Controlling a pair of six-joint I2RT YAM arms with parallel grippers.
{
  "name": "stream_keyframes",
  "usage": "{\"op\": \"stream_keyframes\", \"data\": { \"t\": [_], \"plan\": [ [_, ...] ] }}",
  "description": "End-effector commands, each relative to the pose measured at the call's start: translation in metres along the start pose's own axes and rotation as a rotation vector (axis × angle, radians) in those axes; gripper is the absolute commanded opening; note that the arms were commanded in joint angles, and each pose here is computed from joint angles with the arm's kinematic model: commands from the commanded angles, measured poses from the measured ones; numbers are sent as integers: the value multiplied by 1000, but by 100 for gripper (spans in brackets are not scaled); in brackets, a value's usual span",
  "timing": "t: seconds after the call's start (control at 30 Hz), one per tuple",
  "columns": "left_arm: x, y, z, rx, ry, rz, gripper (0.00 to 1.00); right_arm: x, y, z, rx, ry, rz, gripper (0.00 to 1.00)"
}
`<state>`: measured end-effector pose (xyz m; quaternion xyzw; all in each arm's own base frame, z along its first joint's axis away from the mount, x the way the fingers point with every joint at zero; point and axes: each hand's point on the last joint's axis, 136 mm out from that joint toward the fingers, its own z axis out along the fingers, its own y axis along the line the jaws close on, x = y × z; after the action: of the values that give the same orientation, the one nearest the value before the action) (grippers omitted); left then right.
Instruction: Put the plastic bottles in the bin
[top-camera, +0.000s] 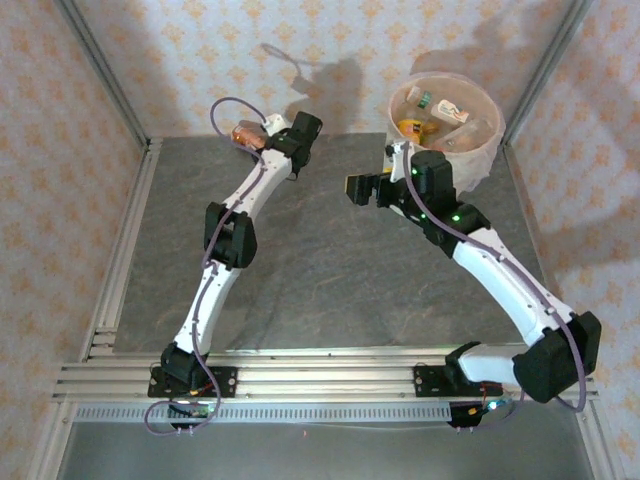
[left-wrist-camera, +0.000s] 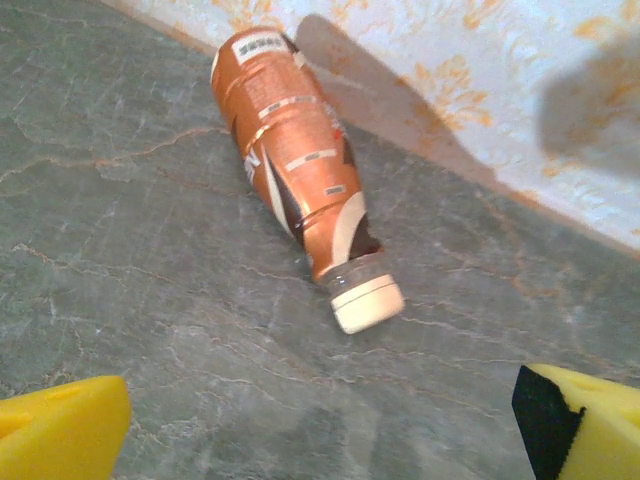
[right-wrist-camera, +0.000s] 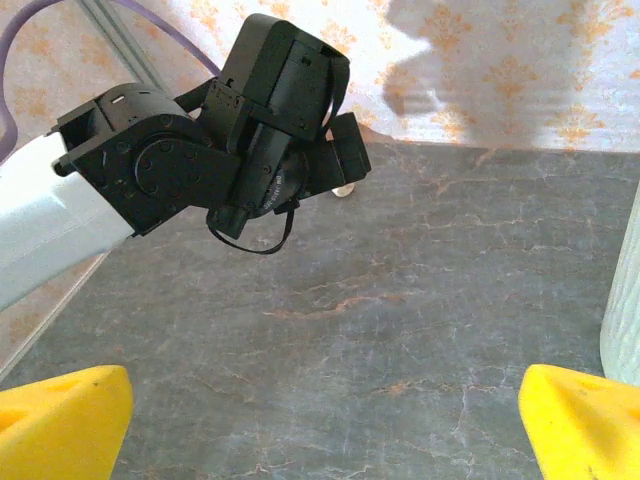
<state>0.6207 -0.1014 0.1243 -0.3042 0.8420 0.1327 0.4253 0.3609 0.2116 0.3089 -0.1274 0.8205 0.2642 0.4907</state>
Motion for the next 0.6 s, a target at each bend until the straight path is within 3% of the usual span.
{"op": "stream_keyframes", "data": {
  "t": [0.0, 0.33, 0.43, 0.57],
  "plan": [
    [-15, 9, 4, -25, -34, 25, 99, -32, 10, -6, -18, -90, -35, 99],
    [13, 2, 54, 0, 12, 112, 94, -23, 1, 1, 21, -48, -55, 99],
    [15, -8, 64, 83, 52, 82, 92, -22, 0, 2, 28, -39, -49, 99],
    [9, -9, 72, 99, 34, 57, 89, -16, -5, 3, 47, -29, -42, 99]
  ]
}}
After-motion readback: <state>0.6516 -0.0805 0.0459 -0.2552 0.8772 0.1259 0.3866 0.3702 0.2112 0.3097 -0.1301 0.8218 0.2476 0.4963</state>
